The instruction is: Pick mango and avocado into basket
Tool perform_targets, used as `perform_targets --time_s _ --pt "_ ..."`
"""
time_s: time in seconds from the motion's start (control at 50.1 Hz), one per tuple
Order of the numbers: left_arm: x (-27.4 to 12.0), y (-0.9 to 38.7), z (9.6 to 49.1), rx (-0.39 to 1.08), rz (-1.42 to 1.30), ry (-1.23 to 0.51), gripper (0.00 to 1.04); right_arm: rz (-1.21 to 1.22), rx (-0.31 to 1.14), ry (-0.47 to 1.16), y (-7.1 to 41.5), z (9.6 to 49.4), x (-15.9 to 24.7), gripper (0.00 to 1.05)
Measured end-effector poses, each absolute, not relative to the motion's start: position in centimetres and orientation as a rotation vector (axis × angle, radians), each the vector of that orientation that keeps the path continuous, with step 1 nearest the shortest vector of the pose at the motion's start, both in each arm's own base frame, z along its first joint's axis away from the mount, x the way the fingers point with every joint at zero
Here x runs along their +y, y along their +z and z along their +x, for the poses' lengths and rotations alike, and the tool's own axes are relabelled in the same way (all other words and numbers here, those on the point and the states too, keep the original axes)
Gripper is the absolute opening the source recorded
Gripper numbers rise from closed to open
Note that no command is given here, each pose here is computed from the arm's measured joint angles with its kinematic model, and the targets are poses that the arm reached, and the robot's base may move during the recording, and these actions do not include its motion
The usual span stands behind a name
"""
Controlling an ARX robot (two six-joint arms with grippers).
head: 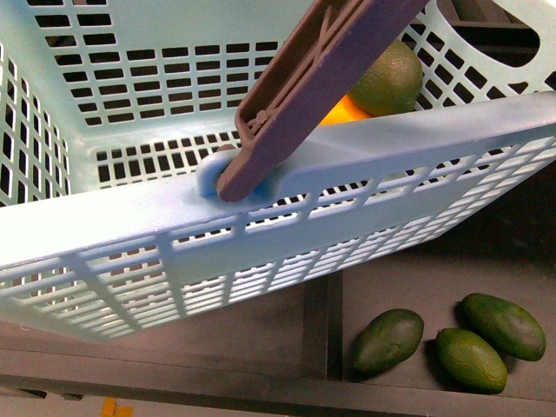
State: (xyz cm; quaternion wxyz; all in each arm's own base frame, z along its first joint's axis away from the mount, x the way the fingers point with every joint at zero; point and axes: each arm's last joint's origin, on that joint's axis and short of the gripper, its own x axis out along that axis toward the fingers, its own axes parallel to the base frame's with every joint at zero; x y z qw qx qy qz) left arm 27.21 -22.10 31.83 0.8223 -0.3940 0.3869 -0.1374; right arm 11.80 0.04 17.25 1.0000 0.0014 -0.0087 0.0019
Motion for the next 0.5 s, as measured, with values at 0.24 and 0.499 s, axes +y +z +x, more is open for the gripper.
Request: perform_targets --time_s 0.24,0.499 --pt "-22.1 31.8 27.2 0.823 -0.838 -0.292 0.05 0.003 -0.017 0.004 17.2 11.3 0.0 0.02" --pt "-22.1 31.8 27.2 0.823 -0.838 -0.292 0.05 0.003 0.015 0.004 16.8 10.2 0.0 0.02"
